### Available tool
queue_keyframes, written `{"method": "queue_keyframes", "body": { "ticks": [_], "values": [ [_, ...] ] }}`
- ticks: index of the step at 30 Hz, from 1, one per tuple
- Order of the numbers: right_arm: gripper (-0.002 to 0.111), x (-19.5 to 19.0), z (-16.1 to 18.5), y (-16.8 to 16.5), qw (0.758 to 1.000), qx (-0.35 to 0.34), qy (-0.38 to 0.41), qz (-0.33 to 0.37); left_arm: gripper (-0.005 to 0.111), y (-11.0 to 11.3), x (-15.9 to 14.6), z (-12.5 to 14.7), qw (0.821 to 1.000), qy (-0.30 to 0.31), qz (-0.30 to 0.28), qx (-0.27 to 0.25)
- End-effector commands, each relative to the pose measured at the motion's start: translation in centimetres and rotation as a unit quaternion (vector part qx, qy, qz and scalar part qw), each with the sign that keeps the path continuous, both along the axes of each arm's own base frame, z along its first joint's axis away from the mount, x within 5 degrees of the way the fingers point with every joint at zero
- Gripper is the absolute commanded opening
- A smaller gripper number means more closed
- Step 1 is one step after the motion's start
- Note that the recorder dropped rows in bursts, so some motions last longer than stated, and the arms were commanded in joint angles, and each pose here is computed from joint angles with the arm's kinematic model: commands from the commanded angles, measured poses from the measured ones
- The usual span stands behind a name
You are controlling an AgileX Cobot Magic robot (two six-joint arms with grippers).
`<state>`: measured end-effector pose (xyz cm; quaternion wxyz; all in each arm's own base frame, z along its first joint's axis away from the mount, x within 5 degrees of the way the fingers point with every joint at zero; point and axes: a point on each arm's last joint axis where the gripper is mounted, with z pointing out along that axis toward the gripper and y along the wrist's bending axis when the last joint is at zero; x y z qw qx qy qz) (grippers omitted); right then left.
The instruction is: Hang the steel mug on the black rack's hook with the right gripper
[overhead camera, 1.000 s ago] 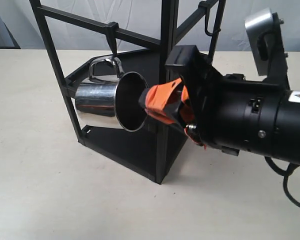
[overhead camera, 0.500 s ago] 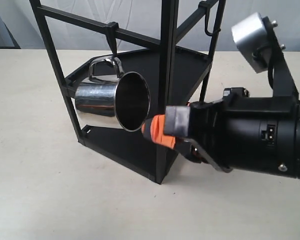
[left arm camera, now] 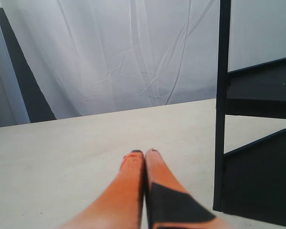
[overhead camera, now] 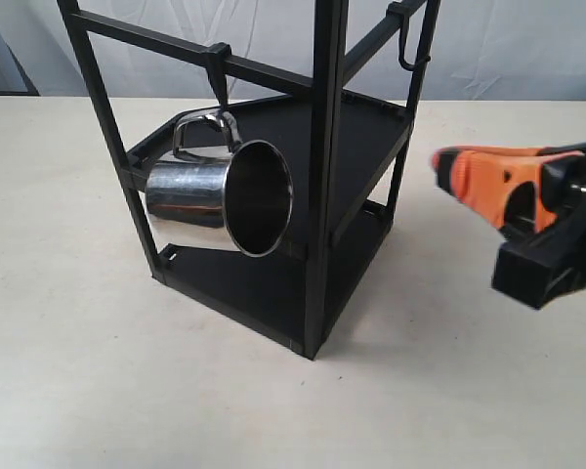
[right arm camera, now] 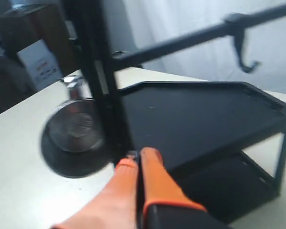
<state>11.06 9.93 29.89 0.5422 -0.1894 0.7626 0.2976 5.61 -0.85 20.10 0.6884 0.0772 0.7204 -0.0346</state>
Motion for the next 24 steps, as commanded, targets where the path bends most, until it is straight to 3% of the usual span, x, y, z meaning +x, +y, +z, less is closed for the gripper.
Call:
{"method": "queue_keyframes", "body": {
  "ticks": [1, 8, 14, 24],
  "values": [
    [0.0, -0.4, -2.5, -3.6, 0.994, 0.019, 0.02, -0.103, 0.001, 0.0, 0.0, 0.1, 1.0, -0.005, -0.002, -0.002],
    [0.0, -3.3, -5.9, -7.2, 0.978, -0.004, 0.002, -0.207, 0.001, 0.0, 0.0, 0.1, 1.0, -0.005, -0.002, -0.002],
    [0.0, -5.2, -8.8, -8.5, 0.961, 0.007, -0.037, -0.273, 0.001, 0.0, 0.0, 0.1, 1.0, -0.005, -0.002, -0.002],
    [0.0, -5.7, -10.4, -8.7, 0.958, 0.007, -0.04, -0.285, 0.001, 0.0, 0.0, 0.1, 1.0, -0.005, -0.002, -0.002]
  ]
}}
